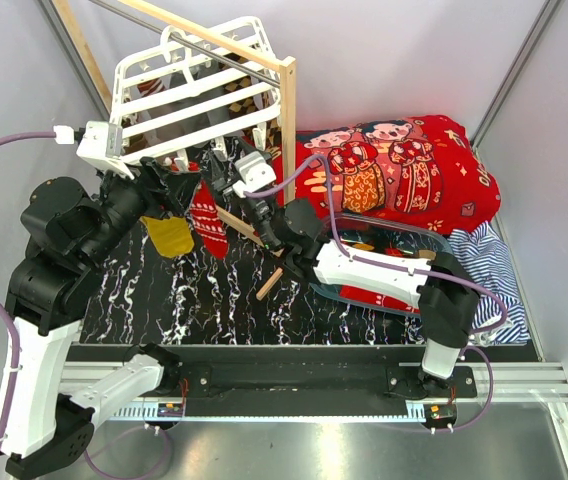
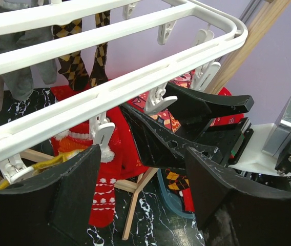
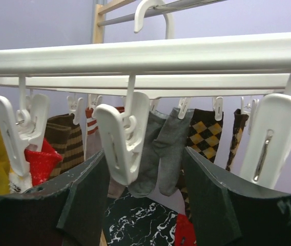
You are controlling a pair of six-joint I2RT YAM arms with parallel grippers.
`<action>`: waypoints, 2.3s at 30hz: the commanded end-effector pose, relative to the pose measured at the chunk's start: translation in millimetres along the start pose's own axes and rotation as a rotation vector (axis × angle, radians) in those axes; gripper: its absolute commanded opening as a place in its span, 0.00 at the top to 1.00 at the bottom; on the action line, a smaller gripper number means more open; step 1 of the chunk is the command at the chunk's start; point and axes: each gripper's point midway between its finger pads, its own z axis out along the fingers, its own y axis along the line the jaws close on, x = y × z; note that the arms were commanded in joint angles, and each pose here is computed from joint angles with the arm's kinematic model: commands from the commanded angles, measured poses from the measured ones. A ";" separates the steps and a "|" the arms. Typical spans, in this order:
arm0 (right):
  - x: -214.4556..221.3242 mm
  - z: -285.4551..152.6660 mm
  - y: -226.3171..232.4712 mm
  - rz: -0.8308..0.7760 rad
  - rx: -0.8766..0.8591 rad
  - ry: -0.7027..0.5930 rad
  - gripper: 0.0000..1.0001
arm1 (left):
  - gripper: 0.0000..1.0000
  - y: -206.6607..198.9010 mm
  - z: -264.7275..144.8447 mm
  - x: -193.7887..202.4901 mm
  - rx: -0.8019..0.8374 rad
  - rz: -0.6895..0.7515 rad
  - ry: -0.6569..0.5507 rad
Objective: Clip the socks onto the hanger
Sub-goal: Open the clamp at the hanger.
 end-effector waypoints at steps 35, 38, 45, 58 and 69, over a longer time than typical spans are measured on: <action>-48.1 -33.9 60.6 0.169 -0.576 0.179 0.99 | 0.29 -30.1 -4.4 -25.1 0.151 0.069 -0.043; -52.5 -34.6 58.6 0.211 -0.602 0.190 0.99 | 0.29 -26.3 -3.1 -24.7 0.130 0.064 -0.046; -52.3 -32.3 52.0 0.292 -0.621 0.224 1.00 | 0.27 -14.6 6.4 -15.8 0.070 0.025 -0.029; -44.9 -28.3 49.5 0.308 -0.611 0.262 0.99 | 0.27 -11.4 32.2 -3.1 0.053 -0.119 -0.031; -35.7 -27.7 51.1 0.308 -0.597 0.280 0.99 | 0.40 -2.8 39.9 -14.4 0.003 -0.197 -0.113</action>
